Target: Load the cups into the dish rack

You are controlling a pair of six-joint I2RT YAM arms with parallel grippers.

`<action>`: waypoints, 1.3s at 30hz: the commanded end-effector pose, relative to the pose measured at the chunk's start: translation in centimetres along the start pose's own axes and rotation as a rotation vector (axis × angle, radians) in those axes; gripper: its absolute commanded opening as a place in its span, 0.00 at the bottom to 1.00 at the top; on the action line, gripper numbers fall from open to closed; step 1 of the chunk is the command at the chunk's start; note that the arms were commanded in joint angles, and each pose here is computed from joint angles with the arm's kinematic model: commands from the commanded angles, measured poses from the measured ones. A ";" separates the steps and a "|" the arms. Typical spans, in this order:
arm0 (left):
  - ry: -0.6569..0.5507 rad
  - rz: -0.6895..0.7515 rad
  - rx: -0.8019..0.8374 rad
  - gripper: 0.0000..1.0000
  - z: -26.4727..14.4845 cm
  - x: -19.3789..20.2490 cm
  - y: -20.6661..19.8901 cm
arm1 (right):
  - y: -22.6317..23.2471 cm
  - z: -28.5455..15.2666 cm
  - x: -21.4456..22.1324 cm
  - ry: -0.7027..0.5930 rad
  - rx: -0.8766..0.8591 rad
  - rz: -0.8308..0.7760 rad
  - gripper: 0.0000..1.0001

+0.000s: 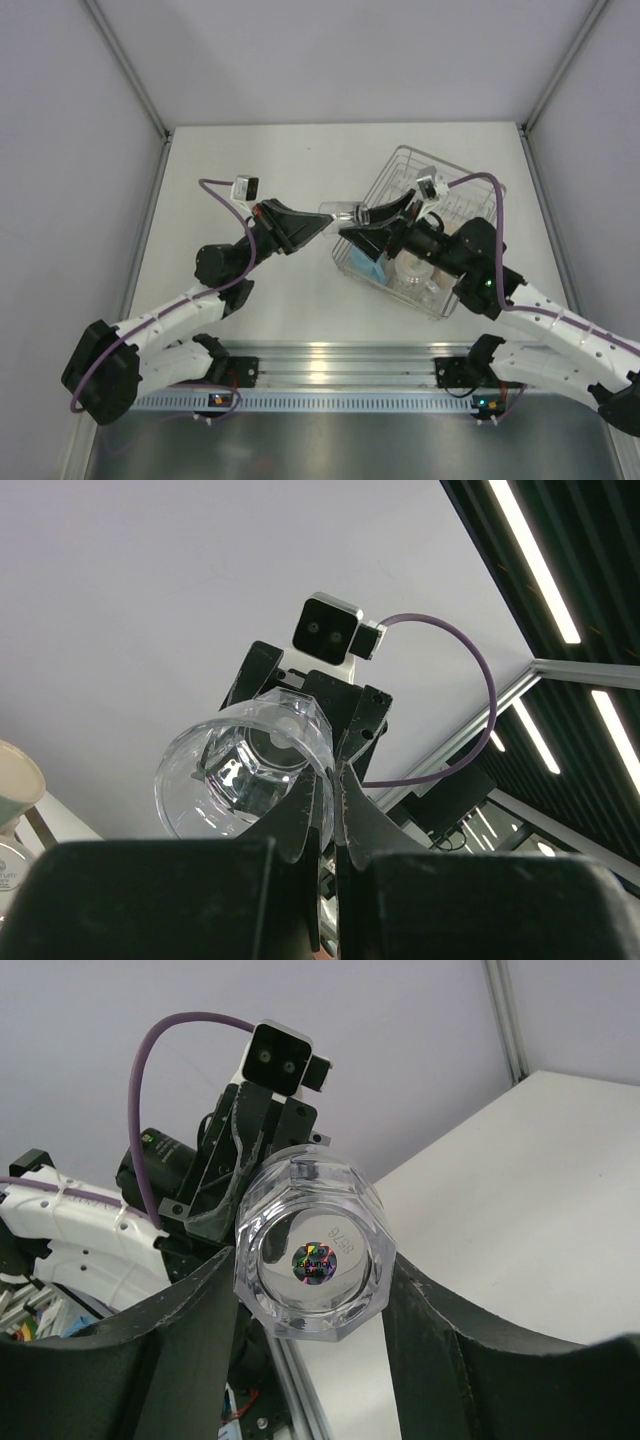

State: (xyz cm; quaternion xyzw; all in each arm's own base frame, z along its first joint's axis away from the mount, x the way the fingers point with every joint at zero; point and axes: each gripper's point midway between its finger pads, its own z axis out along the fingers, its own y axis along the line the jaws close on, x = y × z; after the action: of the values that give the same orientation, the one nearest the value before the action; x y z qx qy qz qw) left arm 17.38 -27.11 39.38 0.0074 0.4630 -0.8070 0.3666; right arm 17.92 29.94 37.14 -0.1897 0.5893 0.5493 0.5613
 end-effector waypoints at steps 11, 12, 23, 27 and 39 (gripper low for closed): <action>0.021 0.018 0.089 0.00 -0.2 0.6 -2.2 | 1.3 -0.3 -4.6 -0.175 -0.022 -0.065 0.66; 0.021 0.021 0.089 0.00 -0.2 0.6 -2.2 | 1.3 -0.3 -4.5 -0.167 -0.019 -0.065 0.62; 0.002 0.021 0.054 0.52 -0.5 0.6 -0.9 | -0.5 -1.2 -4.7 -0.201 0.087 -0.041 0.00; -0.003 0.041 0.051 0.84 -0.7 0.6 -0.7 | -2.8 -2.0 -5.5 -0.173 0.247 -0.084 0.00; 0.030 0.162 -0.261 0.98 -0.8 0.2 3.6 | -15.9 -9.8 -10.2 0.073 1.031 -0.297 0.00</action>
State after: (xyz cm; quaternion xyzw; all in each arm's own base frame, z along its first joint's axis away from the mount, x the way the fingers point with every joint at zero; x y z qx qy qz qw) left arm 18.55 -28.05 35.16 -0.0036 0.5499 -0.7440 0.3796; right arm 28.46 17.00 38.79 -0.0072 0.7214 0.2176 0.6574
